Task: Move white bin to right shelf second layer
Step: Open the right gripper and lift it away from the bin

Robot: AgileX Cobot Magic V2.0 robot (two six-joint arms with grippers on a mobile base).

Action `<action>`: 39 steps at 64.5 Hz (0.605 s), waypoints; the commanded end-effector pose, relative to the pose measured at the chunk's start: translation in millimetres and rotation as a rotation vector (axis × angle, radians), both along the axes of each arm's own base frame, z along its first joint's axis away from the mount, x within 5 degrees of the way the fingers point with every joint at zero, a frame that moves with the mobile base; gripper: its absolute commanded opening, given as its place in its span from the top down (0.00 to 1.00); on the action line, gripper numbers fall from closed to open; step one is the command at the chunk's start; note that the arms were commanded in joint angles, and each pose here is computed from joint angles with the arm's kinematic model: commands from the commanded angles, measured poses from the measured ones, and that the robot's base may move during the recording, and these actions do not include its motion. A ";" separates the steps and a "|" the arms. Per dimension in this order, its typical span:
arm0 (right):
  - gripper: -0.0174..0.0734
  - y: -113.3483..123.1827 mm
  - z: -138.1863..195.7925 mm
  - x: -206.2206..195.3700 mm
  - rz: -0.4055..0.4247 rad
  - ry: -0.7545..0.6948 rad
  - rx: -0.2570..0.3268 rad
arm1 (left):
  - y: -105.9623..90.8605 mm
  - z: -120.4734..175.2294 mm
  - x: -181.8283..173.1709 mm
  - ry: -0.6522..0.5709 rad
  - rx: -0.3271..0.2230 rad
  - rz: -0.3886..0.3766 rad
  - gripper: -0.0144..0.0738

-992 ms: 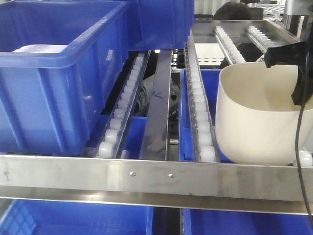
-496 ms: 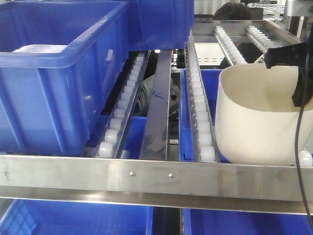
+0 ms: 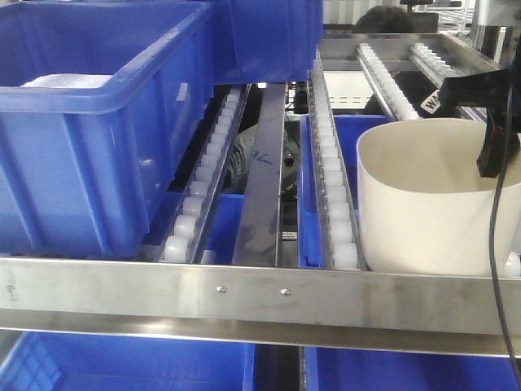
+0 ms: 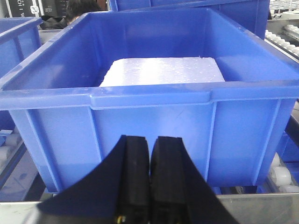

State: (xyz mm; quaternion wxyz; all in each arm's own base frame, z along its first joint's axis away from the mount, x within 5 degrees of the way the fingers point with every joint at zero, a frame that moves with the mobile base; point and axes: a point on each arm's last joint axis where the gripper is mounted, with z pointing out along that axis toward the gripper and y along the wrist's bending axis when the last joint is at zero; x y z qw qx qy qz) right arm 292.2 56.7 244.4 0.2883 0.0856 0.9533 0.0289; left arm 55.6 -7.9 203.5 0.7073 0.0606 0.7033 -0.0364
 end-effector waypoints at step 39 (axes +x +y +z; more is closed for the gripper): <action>0.75 -39.7 62.8 -56.8 0.224 -0.350 -0.104 | 0.2 -4.1 0.3 -0.059 -0.017 0.001 0.74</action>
